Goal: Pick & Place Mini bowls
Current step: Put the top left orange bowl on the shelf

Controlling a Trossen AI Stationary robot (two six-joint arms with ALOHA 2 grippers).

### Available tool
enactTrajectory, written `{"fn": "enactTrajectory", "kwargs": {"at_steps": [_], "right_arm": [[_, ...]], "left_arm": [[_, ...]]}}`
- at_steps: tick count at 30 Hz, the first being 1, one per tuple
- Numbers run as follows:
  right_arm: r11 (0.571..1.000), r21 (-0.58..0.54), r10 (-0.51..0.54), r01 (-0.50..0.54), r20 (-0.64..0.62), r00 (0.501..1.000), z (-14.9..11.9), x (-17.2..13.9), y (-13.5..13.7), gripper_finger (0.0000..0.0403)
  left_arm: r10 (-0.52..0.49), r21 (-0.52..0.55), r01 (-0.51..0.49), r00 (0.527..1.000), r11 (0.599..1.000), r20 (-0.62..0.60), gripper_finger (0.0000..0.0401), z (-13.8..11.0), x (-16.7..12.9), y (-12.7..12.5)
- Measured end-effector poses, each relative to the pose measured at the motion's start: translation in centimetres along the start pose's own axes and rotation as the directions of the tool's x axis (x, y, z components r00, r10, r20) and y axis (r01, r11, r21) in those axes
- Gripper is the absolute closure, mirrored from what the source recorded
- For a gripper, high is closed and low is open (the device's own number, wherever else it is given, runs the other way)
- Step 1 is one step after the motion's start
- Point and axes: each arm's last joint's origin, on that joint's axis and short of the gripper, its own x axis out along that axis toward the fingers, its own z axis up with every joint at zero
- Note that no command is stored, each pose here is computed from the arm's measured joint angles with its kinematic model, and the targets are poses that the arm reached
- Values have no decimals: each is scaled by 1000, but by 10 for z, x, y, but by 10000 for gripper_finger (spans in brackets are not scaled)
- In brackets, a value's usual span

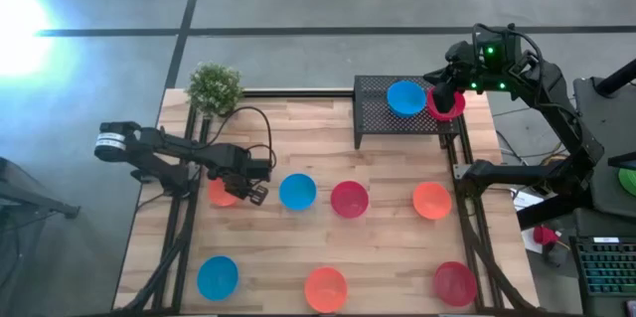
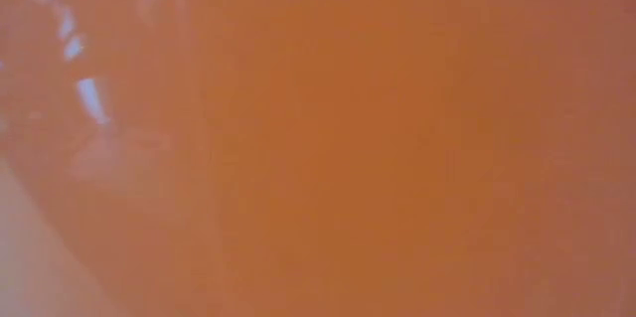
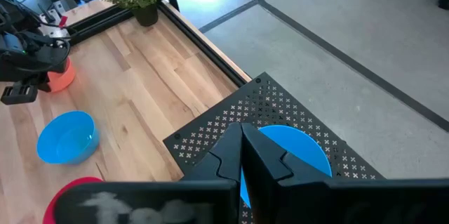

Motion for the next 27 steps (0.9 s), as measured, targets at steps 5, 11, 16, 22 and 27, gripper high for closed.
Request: {"fn": "enactTrajectory", "kwargs": {"at_steps": [5,11,16,22,27], "right_arm": [[1000,0,0,0,0,1000,0,0,0,394],[1000,0,0,0,0,1000,0,0,0,394],[1000,0,0,0,0,1000,0,0,0,394],[1000,-1,0,0,0,1000,0,0,0,394],[1000,-3,0,0,0,1000,0,0,0,394]], "left_arm": [[0,1,0,1000,1000,0,400,0,0,0],[0,1,0,1000,1000,-1,400,0,0,0],[0,1,0,1000,1000,-1,401,0,0,0],[-4,24,4,1000,1000,1,401,0,-4,-2],[-39,62,38,999,997,18,400,3,-20,-13]]}}
